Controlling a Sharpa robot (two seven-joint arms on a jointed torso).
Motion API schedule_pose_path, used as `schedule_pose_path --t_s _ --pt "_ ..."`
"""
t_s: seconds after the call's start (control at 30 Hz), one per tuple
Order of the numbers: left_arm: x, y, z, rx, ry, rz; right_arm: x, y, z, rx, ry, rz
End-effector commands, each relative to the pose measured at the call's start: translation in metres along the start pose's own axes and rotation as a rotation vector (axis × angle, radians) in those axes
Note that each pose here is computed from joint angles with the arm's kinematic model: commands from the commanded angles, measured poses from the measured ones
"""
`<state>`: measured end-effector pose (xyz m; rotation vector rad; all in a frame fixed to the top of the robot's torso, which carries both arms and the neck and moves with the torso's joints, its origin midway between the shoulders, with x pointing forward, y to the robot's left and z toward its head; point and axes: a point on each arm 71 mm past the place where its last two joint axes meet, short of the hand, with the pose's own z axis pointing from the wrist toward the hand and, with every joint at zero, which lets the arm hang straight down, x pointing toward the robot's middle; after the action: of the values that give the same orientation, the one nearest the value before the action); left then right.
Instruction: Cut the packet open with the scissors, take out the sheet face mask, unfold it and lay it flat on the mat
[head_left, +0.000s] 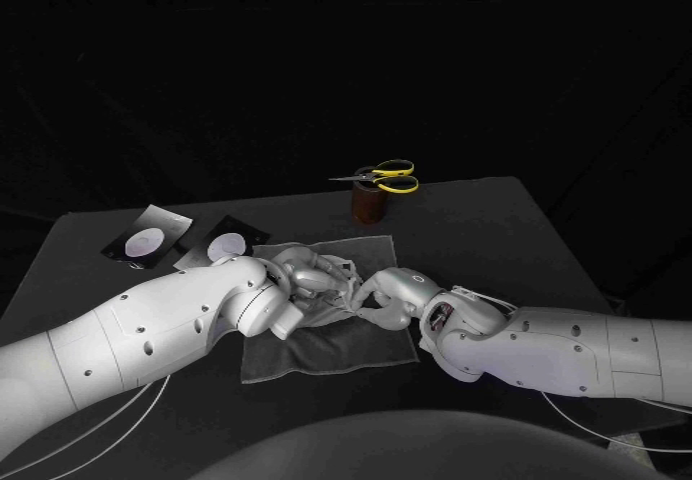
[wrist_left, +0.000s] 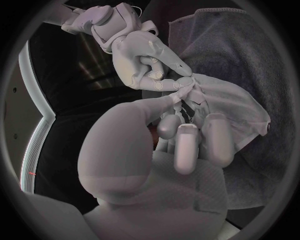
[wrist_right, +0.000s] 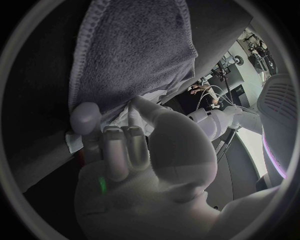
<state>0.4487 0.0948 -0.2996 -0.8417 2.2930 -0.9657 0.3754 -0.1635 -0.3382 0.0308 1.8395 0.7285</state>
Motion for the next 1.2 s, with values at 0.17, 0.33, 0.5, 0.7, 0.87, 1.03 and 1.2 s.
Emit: schedule_pose_path --t_s 0.17,0.33,0.5,0.7,0.87,1.03,1.2 --pt "0.0024 0.0006 0.0012 -0.023 0.045 -0.115 0.0192 -0.0187 -0.0078 0.11 0.135 -0.027" --pt "0.0015 0.0017 0.0019 -0.036 0.046 -0.129 0.0192 -0.0189 -0.0079 0.111 0.135 -0.026" --pt "0.0001 0.0031 0.0023 -0.047 0.05 -0.132 0.0191 -0.0191 -0.008 0.112 0.134 -0.026" --pt "-0.0013 0.0048 0.0027 -0.06 0.058 -0.133 0.019 -0.0191 -0.0081 0.112 0.134 -0.026" --pt "-0.0024 0.0061 0.0028 -0.069 0.063 -0.131 0.019 -0.0191 -0.0081 0.111 0.134 -0.026" --pt "-0.004 0.0074 0.0034 -0.076 0.062 -0.112 0.019 -0.019 -0.008 0.112 0.134 -0.026" --pt "-0.0049 0.0079 0.0044 -0.08 0.06 -0.089 0.0191 -0.0189 -0.008 0.111 0.134 -0.026"
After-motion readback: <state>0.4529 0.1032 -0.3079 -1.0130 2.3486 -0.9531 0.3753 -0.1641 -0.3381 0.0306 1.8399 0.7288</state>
